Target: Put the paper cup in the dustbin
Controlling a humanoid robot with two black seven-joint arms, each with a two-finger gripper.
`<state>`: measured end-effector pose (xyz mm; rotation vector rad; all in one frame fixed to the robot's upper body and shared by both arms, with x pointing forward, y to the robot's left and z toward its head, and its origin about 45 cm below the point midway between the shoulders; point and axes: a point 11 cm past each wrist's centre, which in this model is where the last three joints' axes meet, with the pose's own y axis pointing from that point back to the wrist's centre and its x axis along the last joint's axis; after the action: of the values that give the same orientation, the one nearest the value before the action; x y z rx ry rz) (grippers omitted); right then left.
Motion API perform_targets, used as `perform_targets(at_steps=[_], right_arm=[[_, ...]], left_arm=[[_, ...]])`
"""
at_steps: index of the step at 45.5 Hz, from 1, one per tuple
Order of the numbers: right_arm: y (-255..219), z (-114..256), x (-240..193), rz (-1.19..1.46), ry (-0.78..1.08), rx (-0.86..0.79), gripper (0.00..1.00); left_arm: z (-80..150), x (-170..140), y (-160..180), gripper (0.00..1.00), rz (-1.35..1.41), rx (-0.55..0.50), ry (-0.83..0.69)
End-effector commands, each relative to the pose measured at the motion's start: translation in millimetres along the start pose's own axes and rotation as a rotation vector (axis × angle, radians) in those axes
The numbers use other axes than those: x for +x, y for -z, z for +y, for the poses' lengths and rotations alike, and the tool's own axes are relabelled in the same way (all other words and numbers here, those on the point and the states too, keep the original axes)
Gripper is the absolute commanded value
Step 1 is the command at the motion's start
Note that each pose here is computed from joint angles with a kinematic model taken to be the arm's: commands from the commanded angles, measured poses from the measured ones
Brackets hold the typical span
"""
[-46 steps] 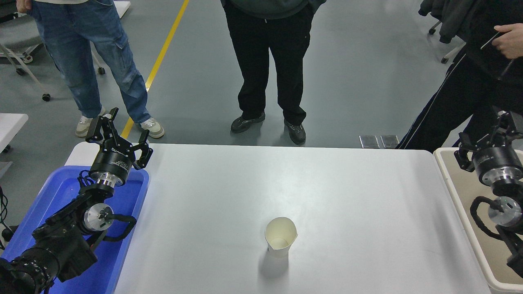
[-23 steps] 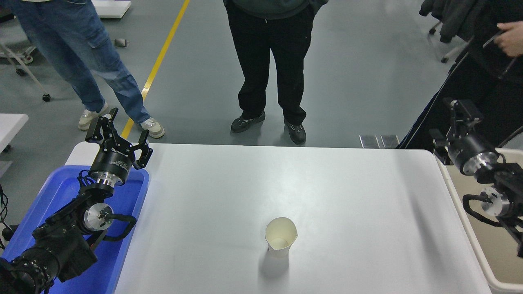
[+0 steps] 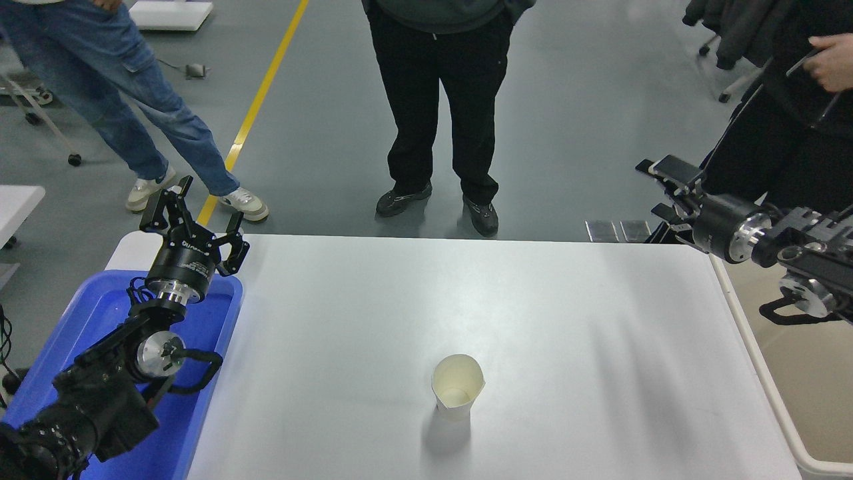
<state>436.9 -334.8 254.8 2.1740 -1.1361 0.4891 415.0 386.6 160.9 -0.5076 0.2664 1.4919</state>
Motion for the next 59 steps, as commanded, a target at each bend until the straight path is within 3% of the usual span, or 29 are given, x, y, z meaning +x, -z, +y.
perform_targets(at_steps=[1,14,31,59], right_arm=[[24,20,-26,0.17,0.216,-0.04,0.99],[53,31,-80,0.21,0.454,-0.027,0.99],[72,5,-159,0.319,0.685,-0.046,0.99],[72,-18,-216,0.336,0.706,-0.165,0.99]], left_arm=[[0,0,0,1.0,-0.001,0.0,-0.001],[0,0,0,1.0,0.0,0.0,0.0],[0,0,0,1.0,0.0,0.0,0.0],[0,0,0,1.0,0.0,0.0,0.0]])
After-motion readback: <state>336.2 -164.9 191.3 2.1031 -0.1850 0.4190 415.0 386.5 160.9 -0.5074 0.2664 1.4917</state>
